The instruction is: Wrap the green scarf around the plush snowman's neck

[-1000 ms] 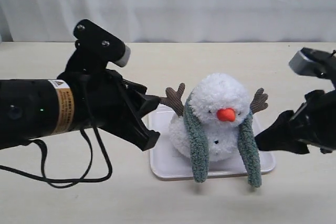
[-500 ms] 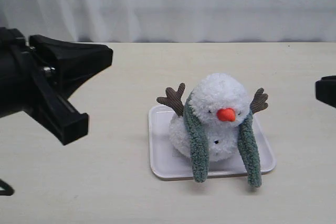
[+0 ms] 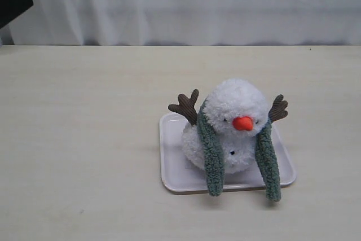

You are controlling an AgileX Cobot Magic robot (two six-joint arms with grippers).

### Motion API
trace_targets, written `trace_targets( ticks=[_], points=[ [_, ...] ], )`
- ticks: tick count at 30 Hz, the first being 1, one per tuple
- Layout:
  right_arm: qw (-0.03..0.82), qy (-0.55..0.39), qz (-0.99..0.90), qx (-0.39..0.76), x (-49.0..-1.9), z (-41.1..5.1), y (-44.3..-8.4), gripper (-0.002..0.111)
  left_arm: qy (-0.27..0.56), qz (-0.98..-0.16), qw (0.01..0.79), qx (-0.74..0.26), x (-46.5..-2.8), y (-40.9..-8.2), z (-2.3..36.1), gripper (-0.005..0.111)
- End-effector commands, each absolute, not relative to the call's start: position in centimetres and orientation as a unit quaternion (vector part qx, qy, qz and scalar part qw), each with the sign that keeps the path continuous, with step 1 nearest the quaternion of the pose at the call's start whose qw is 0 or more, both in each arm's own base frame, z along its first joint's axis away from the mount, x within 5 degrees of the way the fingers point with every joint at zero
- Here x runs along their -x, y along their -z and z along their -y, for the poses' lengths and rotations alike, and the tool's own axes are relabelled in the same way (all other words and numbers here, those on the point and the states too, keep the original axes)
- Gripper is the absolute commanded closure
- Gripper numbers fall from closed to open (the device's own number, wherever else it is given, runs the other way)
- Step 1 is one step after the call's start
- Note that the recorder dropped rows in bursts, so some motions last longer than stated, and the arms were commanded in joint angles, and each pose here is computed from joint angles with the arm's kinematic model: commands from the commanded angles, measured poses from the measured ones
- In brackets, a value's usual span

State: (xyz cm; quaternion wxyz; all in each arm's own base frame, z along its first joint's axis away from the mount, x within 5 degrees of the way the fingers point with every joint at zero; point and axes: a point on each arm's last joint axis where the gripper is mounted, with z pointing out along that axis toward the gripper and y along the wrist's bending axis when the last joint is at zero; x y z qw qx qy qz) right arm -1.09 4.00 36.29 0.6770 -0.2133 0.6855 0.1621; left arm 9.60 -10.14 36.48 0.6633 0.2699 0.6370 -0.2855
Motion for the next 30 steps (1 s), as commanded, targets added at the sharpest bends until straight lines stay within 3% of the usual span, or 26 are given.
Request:
trace_targets(
  ticks=[1, 30],
  points=[
    [0.691, -0.162, -0.672, 0.211, 1.87, -3.93, -36.21, 0.104, 0.291, -0.636, 0.663, -0.267, -9.48, -36.52, 10.07, 0.107],
    [0.696, -0.16, -0.667, 0.212, 2.25, -3.9, -36.18, 0.104, 0.317, -0.651, 0.647, -0.241, -9.5, -36.42, 10.06, 0.107]
  ],
)
